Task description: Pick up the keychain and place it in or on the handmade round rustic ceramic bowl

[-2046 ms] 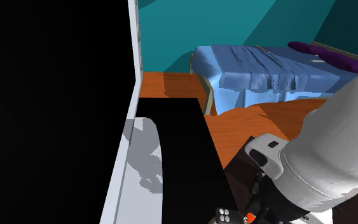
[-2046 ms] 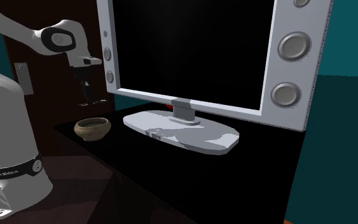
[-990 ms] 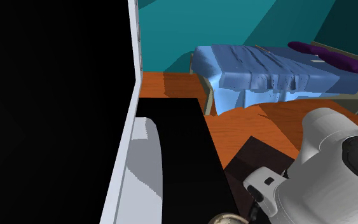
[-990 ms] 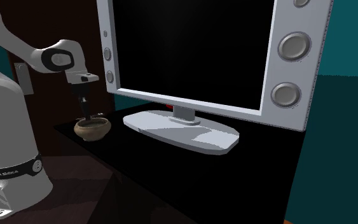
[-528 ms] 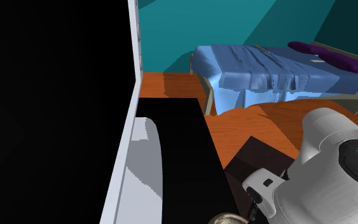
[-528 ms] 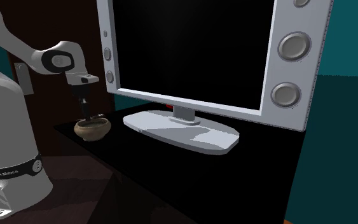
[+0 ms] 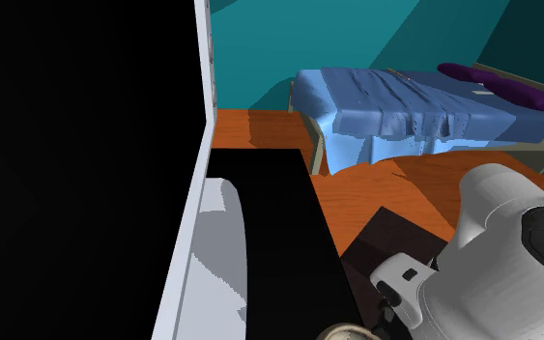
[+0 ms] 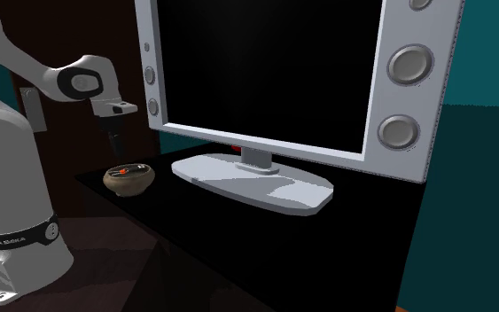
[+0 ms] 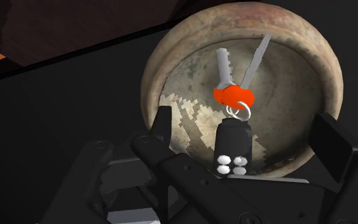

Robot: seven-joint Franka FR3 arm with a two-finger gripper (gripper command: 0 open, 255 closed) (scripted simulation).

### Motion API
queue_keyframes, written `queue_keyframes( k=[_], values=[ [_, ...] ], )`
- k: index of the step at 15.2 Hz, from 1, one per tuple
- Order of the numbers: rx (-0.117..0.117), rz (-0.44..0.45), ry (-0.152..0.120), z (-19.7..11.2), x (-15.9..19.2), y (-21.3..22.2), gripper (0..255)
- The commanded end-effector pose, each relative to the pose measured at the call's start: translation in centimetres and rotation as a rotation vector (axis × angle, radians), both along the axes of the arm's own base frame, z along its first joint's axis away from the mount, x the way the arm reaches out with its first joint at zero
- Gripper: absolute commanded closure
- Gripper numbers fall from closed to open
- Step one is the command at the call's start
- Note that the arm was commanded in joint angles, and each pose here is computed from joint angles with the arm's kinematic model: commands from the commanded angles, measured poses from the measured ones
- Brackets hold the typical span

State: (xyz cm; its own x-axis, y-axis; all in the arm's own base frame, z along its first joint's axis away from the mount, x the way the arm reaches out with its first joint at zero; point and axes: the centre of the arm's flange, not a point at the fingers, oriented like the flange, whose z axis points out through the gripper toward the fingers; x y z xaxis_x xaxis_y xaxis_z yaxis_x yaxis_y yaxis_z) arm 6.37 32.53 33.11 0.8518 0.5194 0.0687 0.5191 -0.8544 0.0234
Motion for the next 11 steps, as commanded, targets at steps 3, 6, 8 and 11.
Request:
queue_keyframes(
  k=[3,6,8,11],
  values=[
    [-0.001,0.000,0.001,4.3,-0.3,0.0,0],
    [-0.001,0.000,0.001,4.3,-0.3,0.0,0],
    [-0.001,0.000,0.001,4.3,-0.3,0.0,0],
    [-0.001,0.000,0.001,4.3,-0.3,0.0,0]
  ],
)
